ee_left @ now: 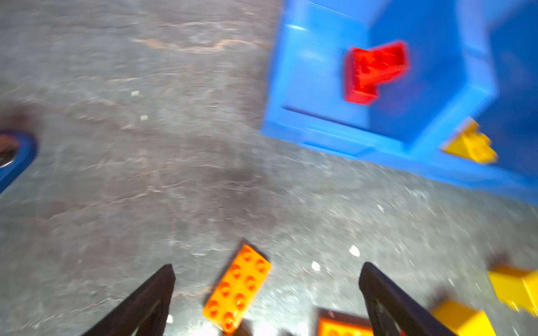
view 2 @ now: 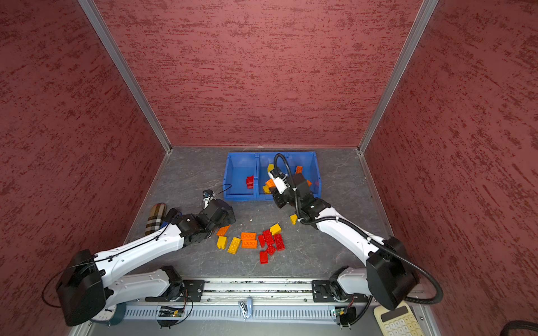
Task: Sort the legos into containers by color
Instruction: 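Drop the orange brick in its compartment while the left gripper lowers to yellow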
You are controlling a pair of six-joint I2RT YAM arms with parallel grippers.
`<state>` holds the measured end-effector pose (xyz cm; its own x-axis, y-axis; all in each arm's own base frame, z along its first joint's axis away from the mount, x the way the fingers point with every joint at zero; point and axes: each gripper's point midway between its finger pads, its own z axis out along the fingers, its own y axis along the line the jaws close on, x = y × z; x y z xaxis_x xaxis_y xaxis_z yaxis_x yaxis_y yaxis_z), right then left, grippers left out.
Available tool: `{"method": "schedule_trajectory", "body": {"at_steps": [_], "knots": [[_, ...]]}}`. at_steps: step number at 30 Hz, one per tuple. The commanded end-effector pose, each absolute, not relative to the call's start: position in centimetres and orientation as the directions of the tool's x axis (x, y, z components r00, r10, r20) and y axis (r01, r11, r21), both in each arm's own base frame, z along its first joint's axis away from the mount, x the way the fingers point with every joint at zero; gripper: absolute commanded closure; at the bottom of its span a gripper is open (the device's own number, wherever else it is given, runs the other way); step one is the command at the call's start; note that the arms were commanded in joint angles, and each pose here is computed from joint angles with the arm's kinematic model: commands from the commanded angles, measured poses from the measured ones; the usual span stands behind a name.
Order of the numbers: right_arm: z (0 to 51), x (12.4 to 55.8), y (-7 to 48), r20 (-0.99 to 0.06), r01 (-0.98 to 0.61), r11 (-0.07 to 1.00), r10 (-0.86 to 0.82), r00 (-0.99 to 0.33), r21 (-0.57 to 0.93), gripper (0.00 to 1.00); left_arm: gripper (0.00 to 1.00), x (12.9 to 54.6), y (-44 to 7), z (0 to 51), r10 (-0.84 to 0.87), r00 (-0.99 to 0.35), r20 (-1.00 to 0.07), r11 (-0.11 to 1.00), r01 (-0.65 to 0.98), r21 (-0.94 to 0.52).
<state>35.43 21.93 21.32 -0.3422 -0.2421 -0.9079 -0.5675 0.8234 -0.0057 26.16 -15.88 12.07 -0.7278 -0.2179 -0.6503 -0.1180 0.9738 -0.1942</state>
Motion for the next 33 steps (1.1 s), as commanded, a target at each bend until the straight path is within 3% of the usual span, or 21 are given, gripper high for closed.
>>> {"method": "schedule_trajectory", "body": {"at_steps": [1,7,11,16,21,28,33], "knots": [[22.3,38.2,16.8,-0.924,-0.356,0.925,-0.012,-0.381,0.135,0.71,0.00,25.0,-18.6,12.2,-0.050,-0.781,-0.622,0.987,0.056,-0.149],[19.4,41.0,10.7,-0.855,-0.143,0.948,0.185,-0.484,0.286,0.70,0.03,22.5,-21.8,10.9,0.122,-0.835,-0.537,0.969,0.217,-0.118],[17.1,43.5,10.6,-0.805,-0.138,0.940,0.185,-0.564,0.313,0.69,0.05,21.5,-21.9,9.3,0.186,-0.866,-0.465,0.965,0.249,-0.079],[13.8,47.4,9.1,-0.747,-0.031,0.983,0.118,-0.654,0.182,0.68,0.09,20.2,-21.3,7.4,0.225,-0.900,-0.375,0.964,0.262,-0.051],[13.5,49.6,7.5,-0.748,0.050,0.997,0.073,-0.660,0.053,0.65,0.25,19.6,-20.7,7.0,0.212,-0.914,-0.347,0.967,0.247,-0.061],[15.1,50.3,9.5,-0.765,-0.026,0.999,0.007,-0.644,0.030,0.41,0.34,19.2,-20.4,6.3,0.223,-0.922,-0.316,0.965,0.254,-0.059],[17.3,49.4,10.8,-0.798,-0.080,0.995,0.002,-0.602,0.063,0.35,0.40,19.0,-20.4,5.7,0.240,-0.925,-0.295,0.962,0.267,-0.054]]}}
